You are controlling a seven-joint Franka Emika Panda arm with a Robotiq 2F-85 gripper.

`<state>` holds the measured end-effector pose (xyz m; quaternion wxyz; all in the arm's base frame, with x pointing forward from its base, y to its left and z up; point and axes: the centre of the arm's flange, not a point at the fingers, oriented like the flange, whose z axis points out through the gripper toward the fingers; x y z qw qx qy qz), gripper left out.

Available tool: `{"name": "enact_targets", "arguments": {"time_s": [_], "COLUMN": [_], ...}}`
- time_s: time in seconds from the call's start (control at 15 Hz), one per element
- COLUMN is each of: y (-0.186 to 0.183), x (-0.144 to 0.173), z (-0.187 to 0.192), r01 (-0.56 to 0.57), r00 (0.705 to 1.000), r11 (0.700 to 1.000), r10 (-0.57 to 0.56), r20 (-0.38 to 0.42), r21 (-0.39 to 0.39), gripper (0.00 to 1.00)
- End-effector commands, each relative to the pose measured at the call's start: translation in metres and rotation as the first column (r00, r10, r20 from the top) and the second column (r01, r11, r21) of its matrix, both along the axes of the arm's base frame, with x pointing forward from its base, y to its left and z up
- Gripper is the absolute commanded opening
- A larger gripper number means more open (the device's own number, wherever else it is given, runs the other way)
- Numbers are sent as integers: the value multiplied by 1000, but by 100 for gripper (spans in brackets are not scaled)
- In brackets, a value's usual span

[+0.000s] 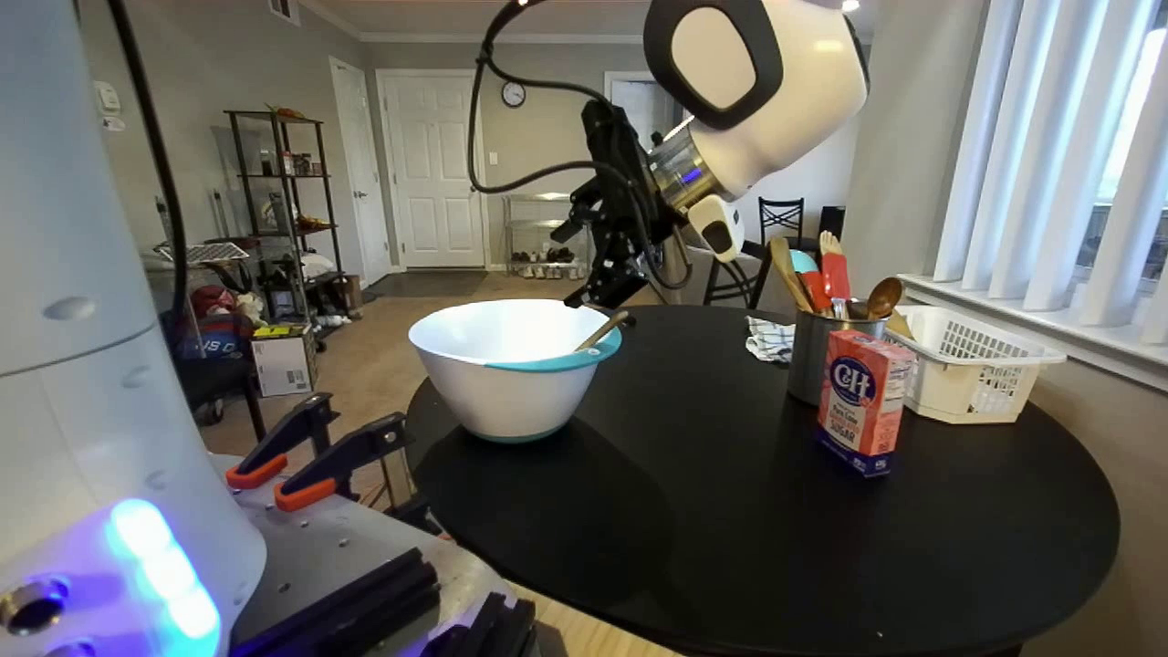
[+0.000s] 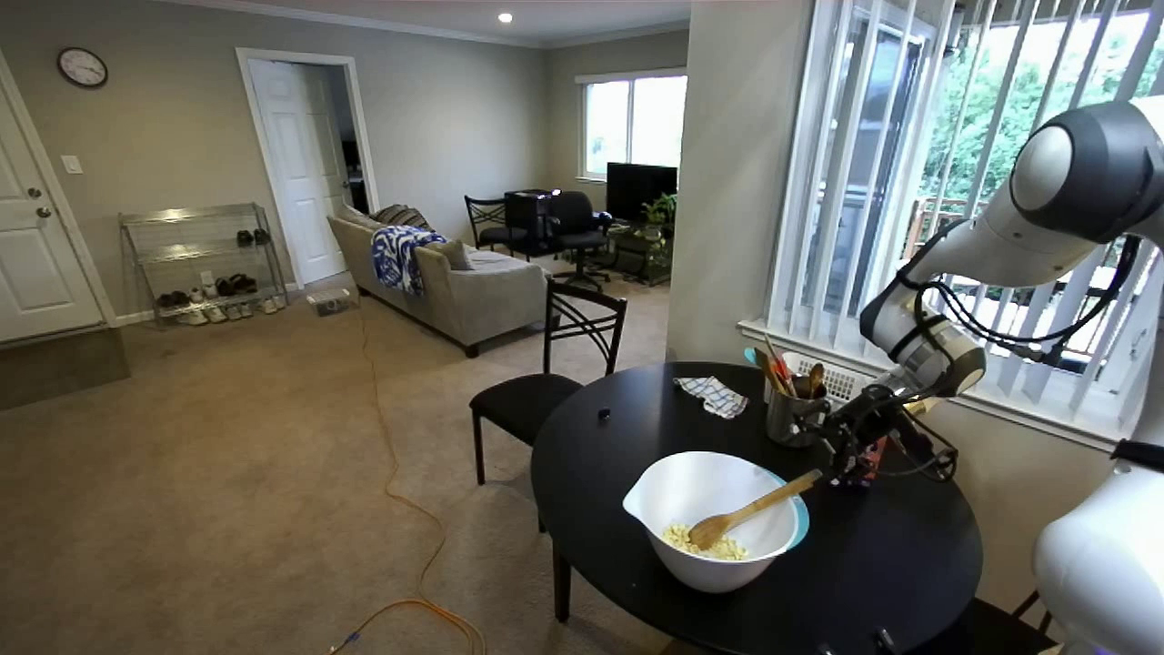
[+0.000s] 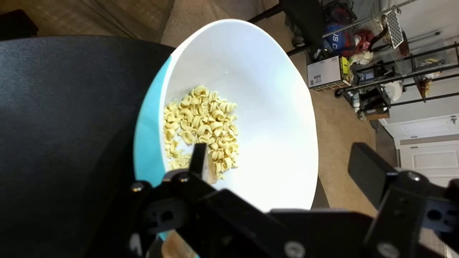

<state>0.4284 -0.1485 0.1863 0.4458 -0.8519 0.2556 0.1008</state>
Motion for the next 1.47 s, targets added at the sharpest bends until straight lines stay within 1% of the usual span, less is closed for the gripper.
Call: {"name": "enact_targets", "arguments": {"time_s": [0.0,0.33,0.47,0.53,0.6,0.73,1.0,1.27,1.4], "y": [-1,1,-1,-8,-14,-23,-36,-34,-33], "x": [0,2,0,-1,-3,-9,-14,-5,4], "z": [-1,0,-5,-10,-13,-18,-30,-37,-41], "r01": [1,-4,-31,-21,-11,13,68,100,74], "r00": [1000,1000,999,1000,999,999,996,994,997], "r11": [1000,1000,999,1000,1000,1000,997,994,997], "r10": [-1,4,31,21,11,-12,-67,-98,-74], "r20": [-2,1,-9,-22,-30,-43,-57,-36,-27], "r21": [0,-1,-9,-12,5,13,23,34,20], "gripper": [100,100,100,100,100,100,100,100,100]}}
